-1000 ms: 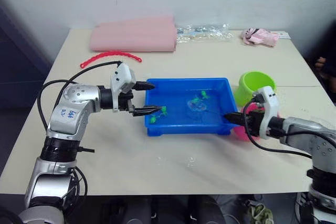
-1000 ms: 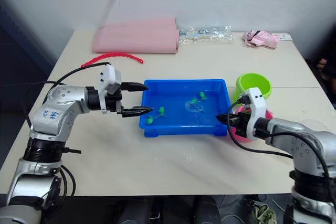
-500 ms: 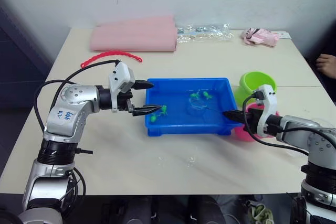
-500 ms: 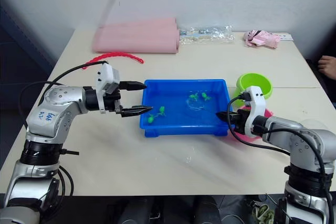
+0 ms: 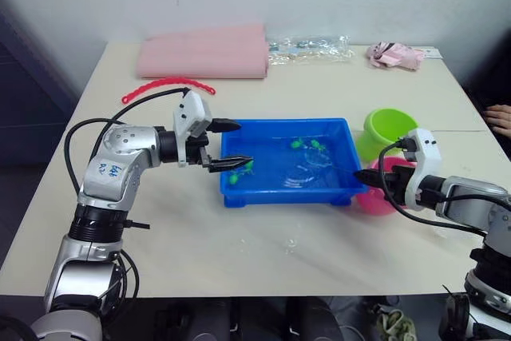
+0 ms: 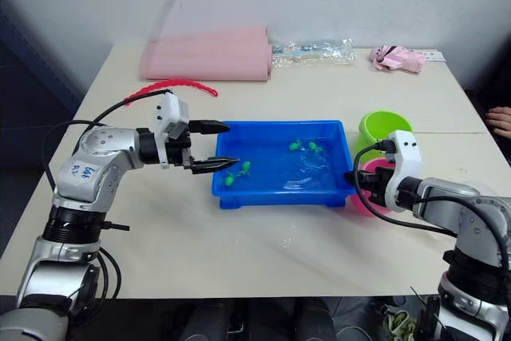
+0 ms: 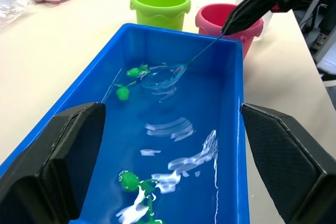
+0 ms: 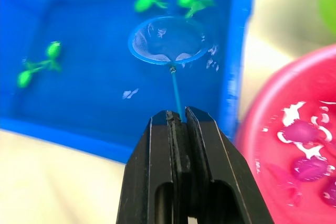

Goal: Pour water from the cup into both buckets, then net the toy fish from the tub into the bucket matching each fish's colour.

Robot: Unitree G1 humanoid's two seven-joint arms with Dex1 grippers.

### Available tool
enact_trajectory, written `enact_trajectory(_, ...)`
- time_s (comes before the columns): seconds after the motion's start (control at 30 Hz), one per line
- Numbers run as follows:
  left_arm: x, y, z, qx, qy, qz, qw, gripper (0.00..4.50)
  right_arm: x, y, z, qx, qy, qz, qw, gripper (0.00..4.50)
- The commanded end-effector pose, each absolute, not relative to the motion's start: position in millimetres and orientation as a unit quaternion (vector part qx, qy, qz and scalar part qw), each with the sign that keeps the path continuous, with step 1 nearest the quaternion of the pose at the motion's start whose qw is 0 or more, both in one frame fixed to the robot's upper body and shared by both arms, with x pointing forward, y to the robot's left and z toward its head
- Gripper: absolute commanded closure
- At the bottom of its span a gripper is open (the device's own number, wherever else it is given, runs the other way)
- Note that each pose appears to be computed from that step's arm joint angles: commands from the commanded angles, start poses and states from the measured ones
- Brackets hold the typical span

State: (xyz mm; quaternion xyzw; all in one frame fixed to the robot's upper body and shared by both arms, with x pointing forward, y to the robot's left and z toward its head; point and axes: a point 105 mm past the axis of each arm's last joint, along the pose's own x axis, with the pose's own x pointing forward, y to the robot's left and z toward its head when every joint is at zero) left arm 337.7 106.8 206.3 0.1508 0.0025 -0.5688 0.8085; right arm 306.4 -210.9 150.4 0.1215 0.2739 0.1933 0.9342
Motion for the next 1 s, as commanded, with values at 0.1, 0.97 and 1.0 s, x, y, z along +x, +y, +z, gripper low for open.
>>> enact_trajectory(0.1,337,106,217,0.16,-0.018,-0.57,0.806,0.03,326,-211,160,0.088,0.232,0.17,0.954,4.5)
enact_trajectory(0.97,345,65,230,0.117,-0.047,-0.628,0.768,0.03,282,-219,221,-0.155,0.049,0.181,0.97,4.5)
enact_trajectory(1.0,346,63,230,0.117,-0.048,-0.63,0.766,0.03,280,-222,226,-0.157,0.043,0.177,0.971,4.5)
